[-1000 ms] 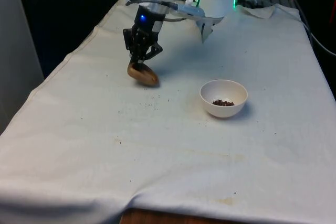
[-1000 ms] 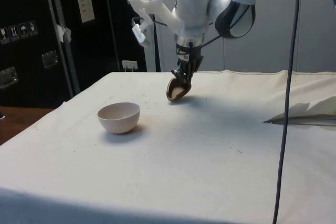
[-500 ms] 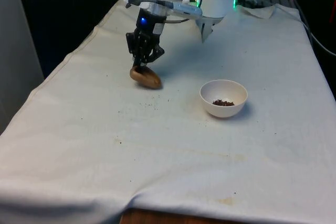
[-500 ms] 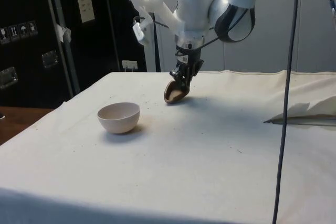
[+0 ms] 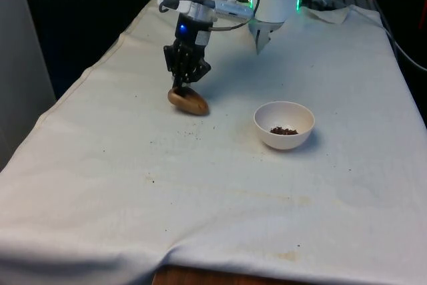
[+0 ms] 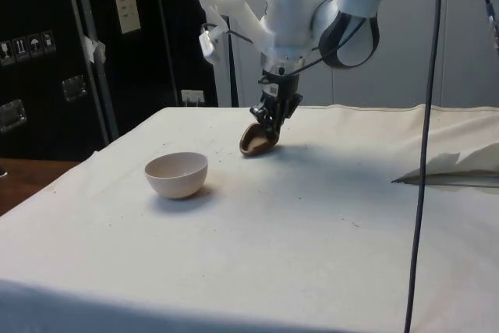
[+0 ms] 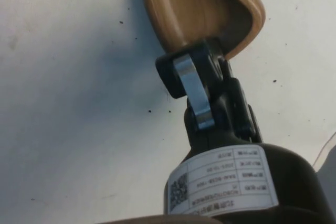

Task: Pour the coffee beans from the cup into the bowl.

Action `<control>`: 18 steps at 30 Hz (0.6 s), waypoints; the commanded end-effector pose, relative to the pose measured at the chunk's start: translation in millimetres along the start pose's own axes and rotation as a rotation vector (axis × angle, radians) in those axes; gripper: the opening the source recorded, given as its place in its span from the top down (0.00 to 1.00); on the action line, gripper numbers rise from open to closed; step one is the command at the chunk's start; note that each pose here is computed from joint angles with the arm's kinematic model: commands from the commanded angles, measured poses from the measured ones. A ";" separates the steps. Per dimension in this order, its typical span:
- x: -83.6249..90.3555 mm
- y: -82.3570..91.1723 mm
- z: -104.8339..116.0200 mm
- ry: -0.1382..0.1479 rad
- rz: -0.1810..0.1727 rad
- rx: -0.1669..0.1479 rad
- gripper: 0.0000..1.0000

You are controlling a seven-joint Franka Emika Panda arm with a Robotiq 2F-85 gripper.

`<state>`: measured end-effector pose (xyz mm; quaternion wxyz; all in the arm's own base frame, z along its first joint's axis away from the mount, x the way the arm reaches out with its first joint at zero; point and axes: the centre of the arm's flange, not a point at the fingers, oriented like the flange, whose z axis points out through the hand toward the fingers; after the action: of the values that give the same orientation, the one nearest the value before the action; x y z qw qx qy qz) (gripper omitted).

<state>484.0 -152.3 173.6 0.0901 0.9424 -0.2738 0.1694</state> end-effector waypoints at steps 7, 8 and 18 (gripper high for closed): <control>-6.9 -0.6 0.4 -0.006 0.045 0.042 1.00; 0.4 0.8 0.5 0.005 0.041 0.019 1.00; -4.7 3.6 -5.5 0.000 0.087 0.051 1.00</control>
<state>483.9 -157.0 180.8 0.0717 0.9302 -0.3095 0.1839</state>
